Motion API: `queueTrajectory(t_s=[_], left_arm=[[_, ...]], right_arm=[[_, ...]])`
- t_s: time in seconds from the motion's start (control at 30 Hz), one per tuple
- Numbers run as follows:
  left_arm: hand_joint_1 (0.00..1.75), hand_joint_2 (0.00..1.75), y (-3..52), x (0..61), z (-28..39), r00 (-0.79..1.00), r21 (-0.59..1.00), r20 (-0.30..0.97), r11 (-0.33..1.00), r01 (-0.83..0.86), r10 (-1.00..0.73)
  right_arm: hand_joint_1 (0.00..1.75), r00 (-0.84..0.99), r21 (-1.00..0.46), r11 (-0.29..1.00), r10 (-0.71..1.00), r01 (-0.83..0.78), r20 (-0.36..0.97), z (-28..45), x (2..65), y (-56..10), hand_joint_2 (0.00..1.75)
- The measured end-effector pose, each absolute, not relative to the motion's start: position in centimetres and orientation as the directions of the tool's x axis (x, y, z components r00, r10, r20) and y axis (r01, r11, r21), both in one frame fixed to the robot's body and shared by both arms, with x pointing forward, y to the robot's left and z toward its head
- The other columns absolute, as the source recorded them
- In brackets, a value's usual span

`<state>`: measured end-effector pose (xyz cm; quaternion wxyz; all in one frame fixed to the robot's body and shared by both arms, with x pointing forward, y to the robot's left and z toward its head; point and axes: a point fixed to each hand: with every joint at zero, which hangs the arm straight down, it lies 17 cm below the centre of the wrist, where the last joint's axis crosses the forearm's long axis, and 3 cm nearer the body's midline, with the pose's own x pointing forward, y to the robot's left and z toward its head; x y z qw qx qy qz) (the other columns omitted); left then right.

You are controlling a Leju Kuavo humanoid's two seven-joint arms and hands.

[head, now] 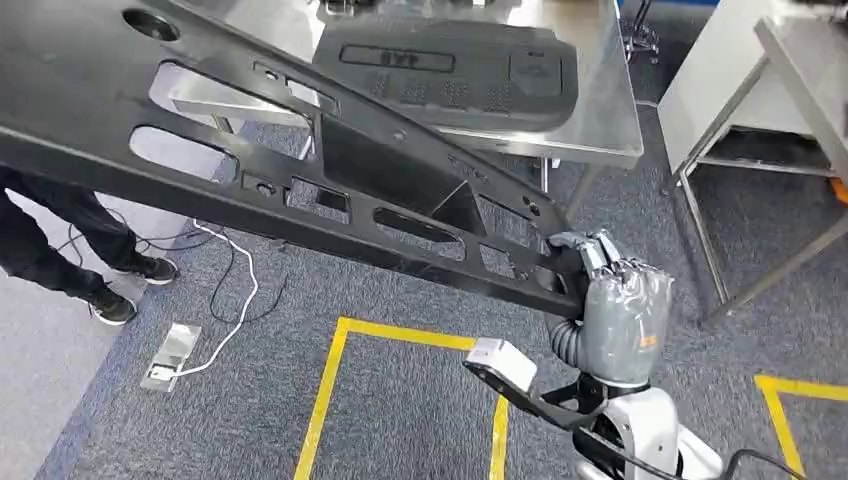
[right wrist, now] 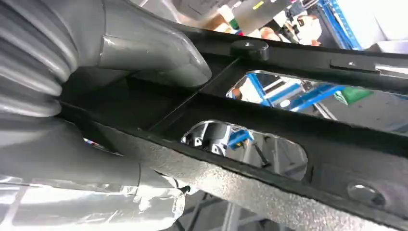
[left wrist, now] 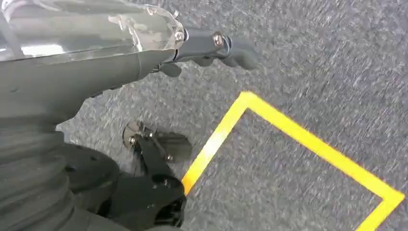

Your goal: Take the parts from the cabinet and place them on the table.

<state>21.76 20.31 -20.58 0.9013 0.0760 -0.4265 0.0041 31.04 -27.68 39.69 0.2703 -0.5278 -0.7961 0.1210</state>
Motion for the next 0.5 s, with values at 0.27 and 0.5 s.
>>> queueTrajectory(t_s=[0.27,0.5], left_arm=[[0.0,1.75,20.24,21.68,-20.6,0.637,0.133,0.769,0.989,-0.069,-0.059],[0.0,1.75,20.22,22.02,-20.47,0.633,0.132,0.772,0.989,-0.07,-0.059]], right_arm=[[1.75,-0.295,-0.481,0.414,0.906,0.773,0.304,39.55,31.03,-27.69,1.75],[1.75,-0.296,-0.479,0.414,0.906,0.774,0.304,39.65,30.97,-27.71,1.75]])
